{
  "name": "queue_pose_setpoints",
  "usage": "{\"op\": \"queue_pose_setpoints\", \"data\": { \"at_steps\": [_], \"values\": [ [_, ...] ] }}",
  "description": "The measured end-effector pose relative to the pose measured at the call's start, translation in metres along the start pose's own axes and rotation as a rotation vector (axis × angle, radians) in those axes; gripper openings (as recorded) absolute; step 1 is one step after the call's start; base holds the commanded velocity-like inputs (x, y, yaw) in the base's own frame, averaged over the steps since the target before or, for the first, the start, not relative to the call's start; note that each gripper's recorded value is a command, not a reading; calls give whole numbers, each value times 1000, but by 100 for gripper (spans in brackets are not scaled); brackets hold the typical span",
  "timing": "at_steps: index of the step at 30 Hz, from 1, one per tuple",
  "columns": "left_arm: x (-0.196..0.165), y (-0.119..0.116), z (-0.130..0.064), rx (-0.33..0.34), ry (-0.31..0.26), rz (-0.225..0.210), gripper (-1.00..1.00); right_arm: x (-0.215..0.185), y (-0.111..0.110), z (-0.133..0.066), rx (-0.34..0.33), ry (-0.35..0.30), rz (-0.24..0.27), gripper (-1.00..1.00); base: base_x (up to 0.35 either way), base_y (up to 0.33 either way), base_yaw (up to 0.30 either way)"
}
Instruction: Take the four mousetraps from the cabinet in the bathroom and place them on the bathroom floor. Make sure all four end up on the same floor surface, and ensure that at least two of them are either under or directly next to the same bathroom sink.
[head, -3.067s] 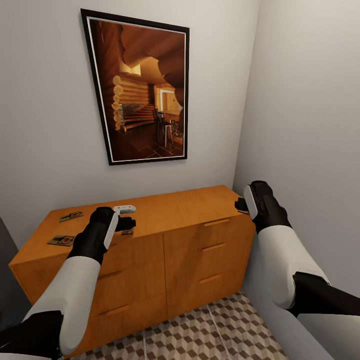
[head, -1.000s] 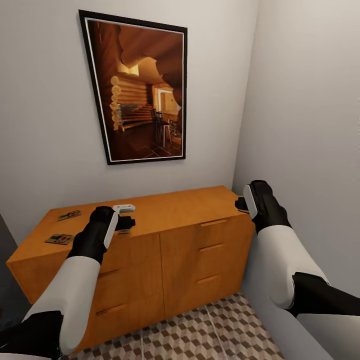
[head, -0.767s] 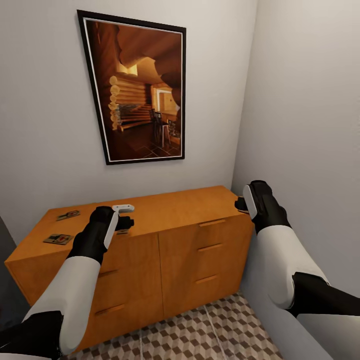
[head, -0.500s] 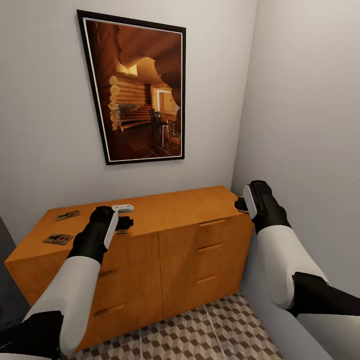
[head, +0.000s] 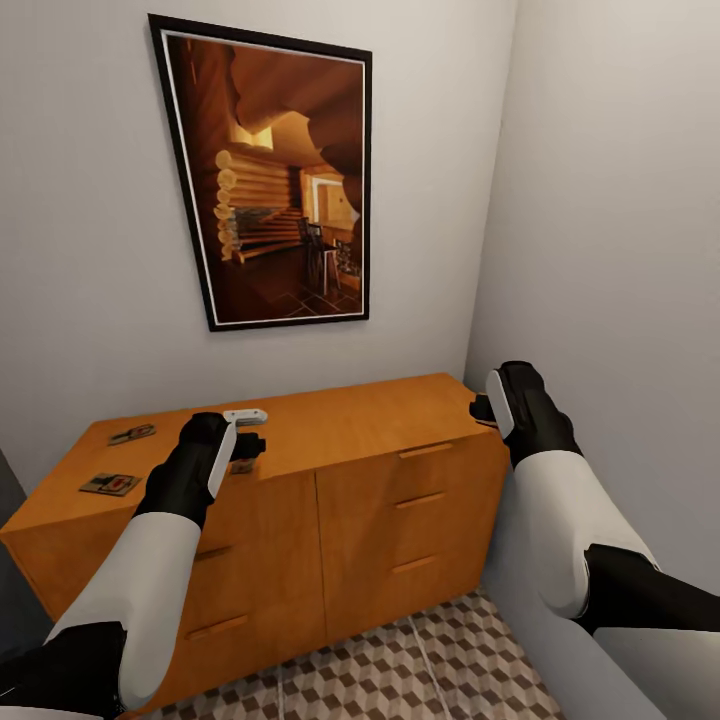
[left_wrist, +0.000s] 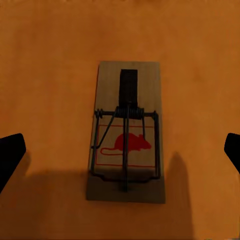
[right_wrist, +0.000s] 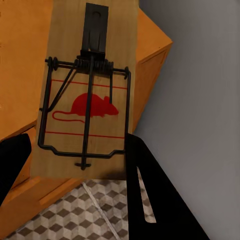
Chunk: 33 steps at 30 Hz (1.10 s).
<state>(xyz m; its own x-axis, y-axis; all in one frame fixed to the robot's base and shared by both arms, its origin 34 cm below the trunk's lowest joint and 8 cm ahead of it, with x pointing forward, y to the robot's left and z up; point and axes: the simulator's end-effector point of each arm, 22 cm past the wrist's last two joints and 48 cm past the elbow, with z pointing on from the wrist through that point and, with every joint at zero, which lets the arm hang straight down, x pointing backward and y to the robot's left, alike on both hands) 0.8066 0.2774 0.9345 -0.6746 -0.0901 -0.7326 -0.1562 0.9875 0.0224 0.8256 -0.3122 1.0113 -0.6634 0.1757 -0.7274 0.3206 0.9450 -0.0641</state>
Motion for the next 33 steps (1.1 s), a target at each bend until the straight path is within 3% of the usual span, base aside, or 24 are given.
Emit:
{"op": "queue_pose_setpoints", "data": {
  "at_steps": [23, 33],
  "values": [
    [6, -3, 3, 4, 16, 2, 100, 0, 0, 1, 2, 1, -1, -100, 11, 0, 0],
    [17, -2, 8, -35, 44, 7, 100, 1, 1, 0, 0, 2, -2, -100, 0, 0, 0]
  ]
}}
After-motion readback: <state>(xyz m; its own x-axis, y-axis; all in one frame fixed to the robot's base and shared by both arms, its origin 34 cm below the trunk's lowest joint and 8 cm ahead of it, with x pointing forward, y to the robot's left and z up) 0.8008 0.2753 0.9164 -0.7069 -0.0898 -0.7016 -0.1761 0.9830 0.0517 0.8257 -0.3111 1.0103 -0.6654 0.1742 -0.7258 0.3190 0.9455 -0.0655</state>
